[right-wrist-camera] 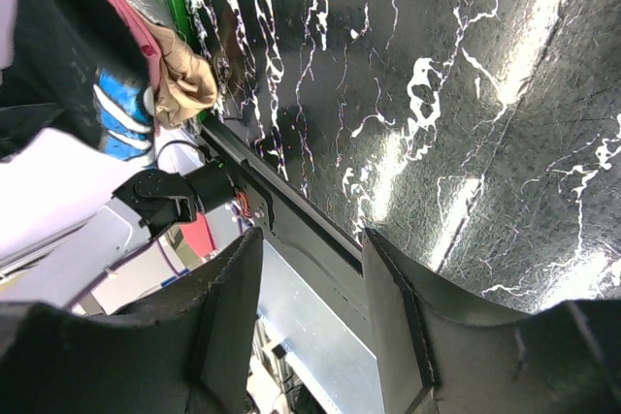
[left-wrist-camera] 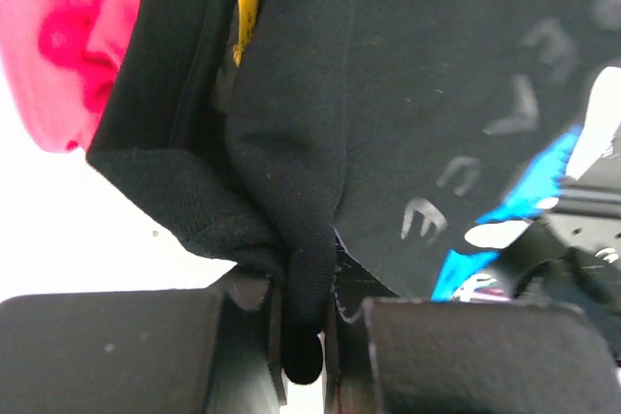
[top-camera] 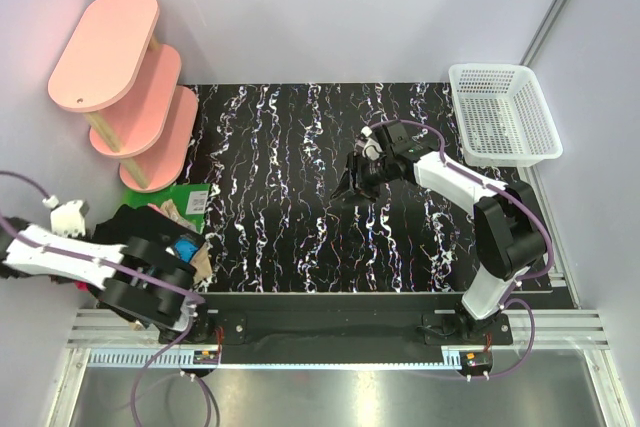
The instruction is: Fold and stack the t-shirts
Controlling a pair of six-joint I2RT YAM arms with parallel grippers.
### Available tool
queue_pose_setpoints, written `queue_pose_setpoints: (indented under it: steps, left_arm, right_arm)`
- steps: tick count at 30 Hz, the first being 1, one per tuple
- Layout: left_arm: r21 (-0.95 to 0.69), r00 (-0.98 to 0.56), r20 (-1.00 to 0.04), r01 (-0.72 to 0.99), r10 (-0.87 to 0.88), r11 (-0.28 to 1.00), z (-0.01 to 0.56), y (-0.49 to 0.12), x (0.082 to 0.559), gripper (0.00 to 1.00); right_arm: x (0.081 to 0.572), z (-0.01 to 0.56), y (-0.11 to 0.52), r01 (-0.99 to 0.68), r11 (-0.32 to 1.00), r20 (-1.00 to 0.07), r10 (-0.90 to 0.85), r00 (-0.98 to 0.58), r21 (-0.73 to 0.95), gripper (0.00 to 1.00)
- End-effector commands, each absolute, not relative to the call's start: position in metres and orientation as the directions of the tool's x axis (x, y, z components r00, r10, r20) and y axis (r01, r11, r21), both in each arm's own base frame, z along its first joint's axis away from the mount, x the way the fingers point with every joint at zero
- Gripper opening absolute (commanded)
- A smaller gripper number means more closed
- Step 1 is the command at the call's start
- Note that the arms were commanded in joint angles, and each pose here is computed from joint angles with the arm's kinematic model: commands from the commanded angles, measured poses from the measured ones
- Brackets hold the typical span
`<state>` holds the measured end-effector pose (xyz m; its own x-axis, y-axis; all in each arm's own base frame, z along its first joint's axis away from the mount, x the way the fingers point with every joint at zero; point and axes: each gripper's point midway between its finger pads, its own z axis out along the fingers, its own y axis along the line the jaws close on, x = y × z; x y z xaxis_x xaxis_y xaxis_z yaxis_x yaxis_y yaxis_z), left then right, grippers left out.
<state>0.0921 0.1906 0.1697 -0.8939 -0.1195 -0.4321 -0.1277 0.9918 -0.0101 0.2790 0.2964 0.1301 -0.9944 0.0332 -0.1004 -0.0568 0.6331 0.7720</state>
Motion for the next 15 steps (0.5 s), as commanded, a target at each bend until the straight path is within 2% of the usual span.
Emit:
queue_pose_setpoints:
  steps: [1,4,5,6,7,8,13,15]
  left_arm:
    - [-0.193,-0.935,-0.334,-0.058,-0.121,0.979,0.140,0.163,0.060,0.00]
    - [-0.165,-0.947,-0.310,-0.037,-0.088,0.986,0.123,0.163,0.053,0.00]
    - [-0.136,-0.947,-0.312,-0.038,-0.079,0.990,0.122,0.166,0.053,0.03]
    - [-0.124,-0.949,-0.304,-0.044,-0.081,0.991,0.118,0.170,0.052,0.12]
    - [-0.097,-0.951,-0.296,-0.065,-0.091,0.993,0.116,0.178,0.050,0.40]
    - [-0.108,-0.953,-0.285,-0.075,-0.103,0.991,0.111,0.182,0.050,0.47]
    - [-0.134,-0.938,-0.287,-0.162,-0.195,0.978,0.114,0.210,0.047,0.52]
    - [-0.137,-0.934,-0.291,-0.175,-0.208,0.975,0.116,0.217,0.046,0.59]
  right_arm:
    - [0.292,0.143,0.299,-0.095,0.618,-0.145,0.031,-0.989,0.781,0.53]
    - [0.295,0.143,0.301,-0.089,0.617,-0.140,0.034,-0.990,0.782,0.53]
    - [0.296,0.145,0.302,-0.089,0.614,-0.141,0.036,-0.989,0.784,0.52]
    - [0.297,0.145,0.301,-0.088,0.613,-0.141,0.038,-0.989,0.785,0.52]
    - [0.297,0.146,0.303,-0.091,0.612,-0.141,0.035,-0.989,0.786,0.53]
    - [0.298,0.147,0.303,-0.090,0.611,-0.142,0.037,-0.989,0.786,0.53]
    - [0.299,0.144,0.303,-0.086,0.615,-0.136,0.035,-0.990,0.784,0.53]
    - [0.299,0.142,0.303,-0.081,0.616,-0.131,0.035,-0.991,0.783,0.53]
